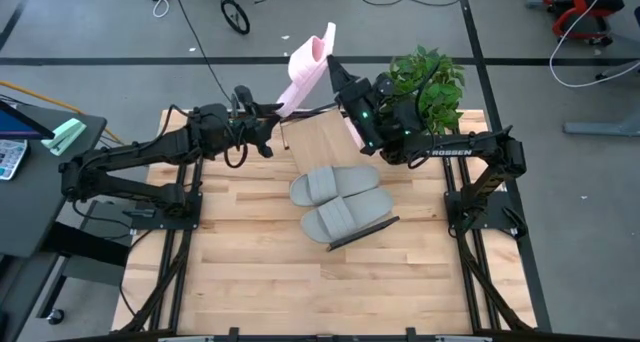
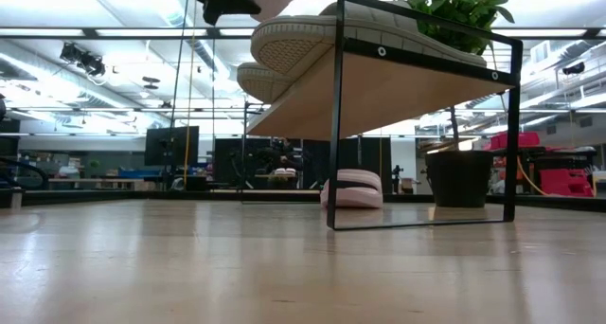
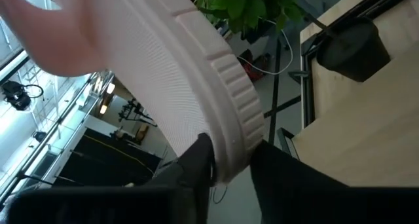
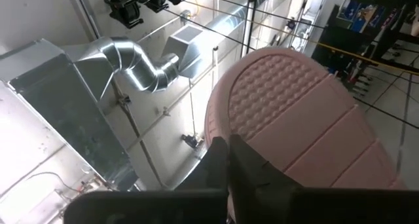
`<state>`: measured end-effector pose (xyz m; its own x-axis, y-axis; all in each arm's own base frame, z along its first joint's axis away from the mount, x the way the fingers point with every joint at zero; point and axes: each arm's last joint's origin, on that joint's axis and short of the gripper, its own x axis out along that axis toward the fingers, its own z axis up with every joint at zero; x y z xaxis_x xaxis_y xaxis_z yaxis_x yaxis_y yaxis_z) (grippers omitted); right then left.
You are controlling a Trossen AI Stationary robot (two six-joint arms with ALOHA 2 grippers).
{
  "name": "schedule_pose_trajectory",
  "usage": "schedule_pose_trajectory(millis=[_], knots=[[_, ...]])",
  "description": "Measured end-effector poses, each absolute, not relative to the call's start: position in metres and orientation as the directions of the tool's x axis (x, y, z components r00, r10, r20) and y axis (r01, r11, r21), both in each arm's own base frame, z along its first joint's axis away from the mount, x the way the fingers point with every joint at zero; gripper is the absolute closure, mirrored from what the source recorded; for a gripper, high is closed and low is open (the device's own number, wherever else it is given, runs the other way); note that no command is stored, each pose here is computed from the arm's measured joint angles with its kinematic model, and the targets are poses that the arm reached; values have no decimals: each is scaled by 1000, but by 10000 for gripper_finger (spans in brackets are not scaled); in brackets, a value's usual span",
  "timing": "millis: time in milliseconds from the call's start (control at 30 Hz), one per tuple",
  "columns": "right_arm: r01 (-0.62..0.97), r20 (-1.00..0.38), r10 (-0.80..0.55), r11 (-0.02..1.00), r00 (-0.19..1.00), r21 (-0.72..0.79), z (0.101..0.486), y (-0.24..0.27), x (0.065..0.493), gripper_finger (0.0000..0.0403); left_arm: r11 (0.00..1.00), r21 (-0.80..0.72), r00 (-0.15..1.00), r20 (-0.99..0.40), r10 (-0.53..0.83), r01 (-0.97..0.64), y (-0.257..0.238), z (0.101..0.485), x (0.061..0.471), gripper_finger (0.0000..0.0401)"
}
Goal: Pick and place slides into the shelf
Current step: Put the top pink slipper on the shelf
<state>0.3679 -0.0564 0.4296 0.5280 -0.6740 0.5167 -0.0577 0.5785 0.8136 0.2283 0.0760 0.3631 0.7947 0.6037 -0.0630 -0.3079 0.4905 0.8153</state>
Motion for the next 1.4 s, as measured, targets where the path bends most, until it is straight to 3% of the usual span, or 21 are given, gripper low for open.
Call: schedule_pose_trajectory(millis=[133, 300, 600, 800, 1000, 1100, 1233, 1333, 1400], knots=[[-60, 520, -662, 585, 539, 808, 429, -56, 369, 401, 490, 816, 795, -63, 603, -307, 76, 363, 228, 349], [-44, 544, -608, 643, 578, 765, 430, -54, 370, 397, 479, 821, 791, -56, 610, -312, 75, 365, 225, 350], [-24, 531, -500, 713, 684, 701, 421, -51, 379, 328, 434, 819, 733, -24, 680, -376, 69, 382, 194, 353], [-56, 498, -442, 704, 746, 708, 418, -48, 382, 281, 417, 811, 713, -1, 701, -409, 63, 390, 171, 353], [-11, 393, -372, 714, 841, 700, 417, -41, 380, 251, 494, 807, 700, -146, 699, -325, 59, 377, 159, 353], [108, 288, -381, 746, 879, 658, 423, -38, 367, 268, 533, 787, 698, -191, 690, -311, 56, 373, 156, 354], [239, 152, -377, 801, 914, 549, 431, -32, 344, 330, 547, 776, 705, -196, 681, -313, 50, 373, 153, 355], [276, 60, -355, 813, 933, 513, 437, -30, 324, 386, 560, 778, 727, -205, 656, -286, 44, 373, 151, 355], [290, 7, -337, 820, 941, 493, 439, -26, 311, 393, 574, 781, 737, -235, 634, -246, 39, 370, 149, 355]])
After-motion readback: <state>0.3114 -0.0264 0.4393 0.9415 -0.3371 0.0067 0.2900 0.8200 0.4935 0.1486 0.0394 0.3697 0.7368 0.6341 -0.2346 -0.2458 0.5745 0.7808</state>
